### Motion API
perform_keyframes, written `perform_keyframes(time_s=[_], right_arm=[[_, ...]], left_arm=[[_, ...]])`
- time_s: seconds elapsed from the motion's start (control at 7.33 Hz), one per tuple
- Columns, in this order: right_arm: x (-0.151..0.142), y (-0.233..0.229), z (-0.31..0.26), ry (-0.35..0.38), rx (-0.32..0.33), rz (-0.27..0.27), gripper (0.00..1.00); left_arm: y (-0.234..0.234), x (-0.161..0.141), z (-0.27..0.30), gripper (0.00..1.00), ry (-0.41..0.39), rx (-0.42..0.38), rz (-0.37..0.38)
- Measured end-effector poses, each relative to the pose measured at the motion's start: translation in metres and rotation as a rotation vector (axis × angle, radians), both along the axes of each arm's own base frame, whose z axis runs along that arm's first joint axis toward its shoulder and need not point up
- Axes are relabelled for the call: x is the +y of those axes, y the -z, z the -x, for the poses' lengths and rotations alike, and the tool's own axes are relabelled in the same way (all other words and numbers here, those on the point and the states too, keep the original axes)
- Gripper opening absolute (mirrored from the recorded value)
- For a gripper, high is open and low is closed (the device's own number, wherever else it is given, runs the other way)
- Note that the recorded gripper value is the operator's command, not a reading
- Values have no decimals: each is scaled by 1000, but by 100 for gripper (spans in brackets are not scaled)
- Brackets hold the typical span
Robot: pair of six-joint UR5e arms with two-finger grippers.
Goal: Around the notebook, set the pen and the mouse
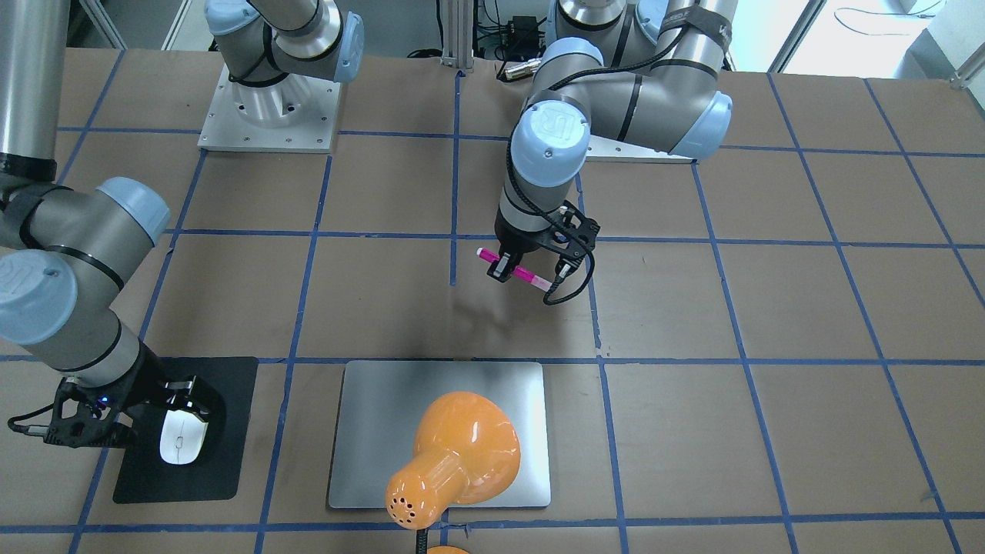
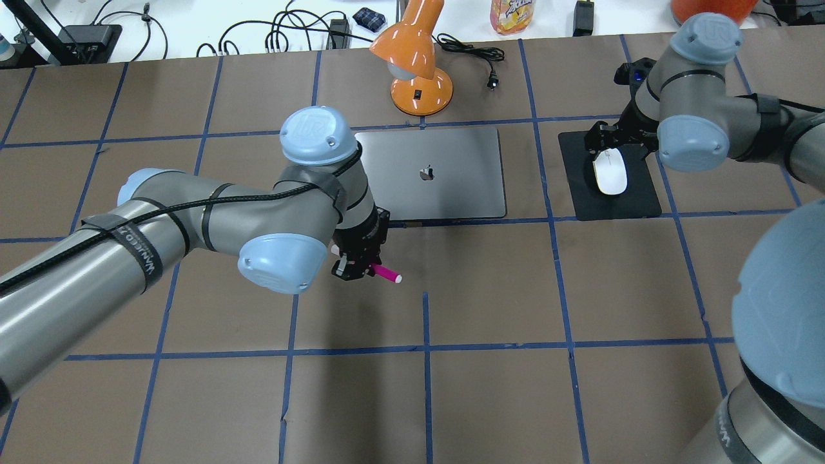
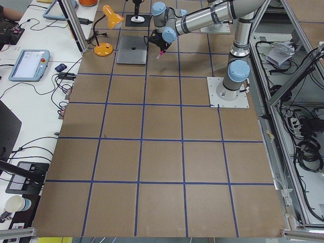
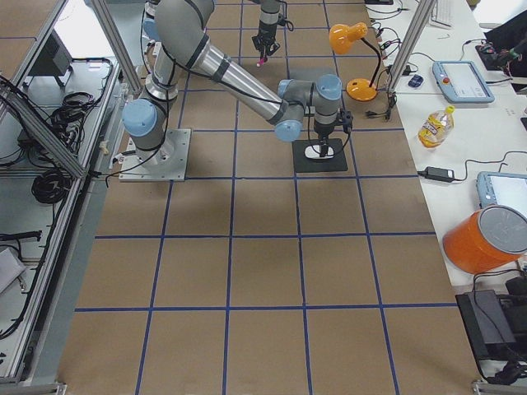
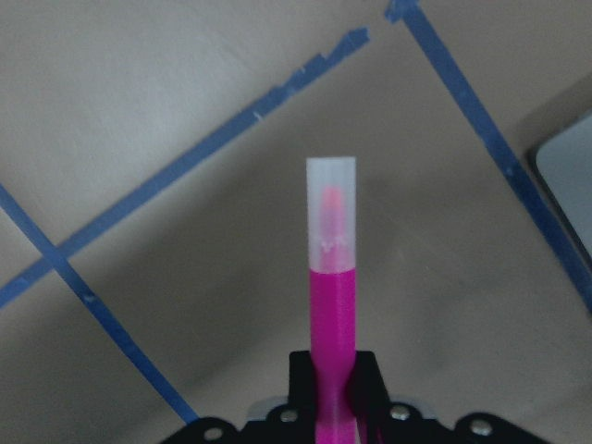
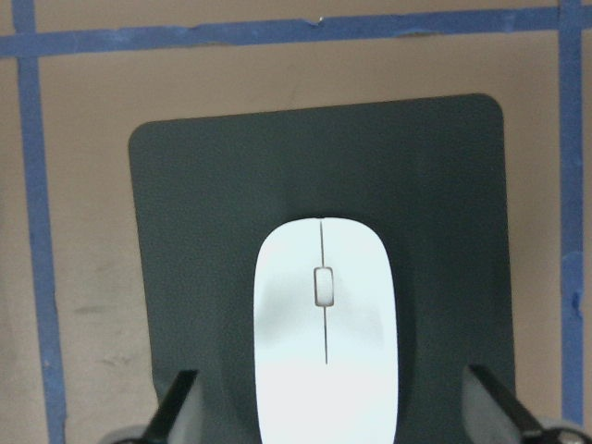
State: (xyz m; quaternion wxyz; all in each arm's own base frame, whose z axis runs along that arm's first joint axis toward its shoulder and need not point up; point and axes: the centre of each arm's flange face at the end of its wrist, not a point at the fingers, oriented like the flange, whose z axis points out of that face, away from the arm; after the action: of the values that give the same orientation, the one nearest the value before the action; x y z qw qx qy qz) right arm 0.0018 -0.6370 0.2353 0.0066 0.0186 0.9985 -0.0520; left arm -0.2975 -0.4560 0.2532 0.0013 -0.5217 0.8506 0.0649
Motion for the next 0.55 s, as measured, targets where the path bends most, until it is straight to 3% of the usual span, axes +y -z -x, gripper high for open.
perform_keyframes(time_s=[0.27,0.55], right_arm=[[26,-76,-21,52,-9,-12,100],[68,-154,-33,90,-20,-59,100]], left_arm=[[12,-11,50,0,-138,34,-45],[37,-13,78,0,-215,36,-104]])
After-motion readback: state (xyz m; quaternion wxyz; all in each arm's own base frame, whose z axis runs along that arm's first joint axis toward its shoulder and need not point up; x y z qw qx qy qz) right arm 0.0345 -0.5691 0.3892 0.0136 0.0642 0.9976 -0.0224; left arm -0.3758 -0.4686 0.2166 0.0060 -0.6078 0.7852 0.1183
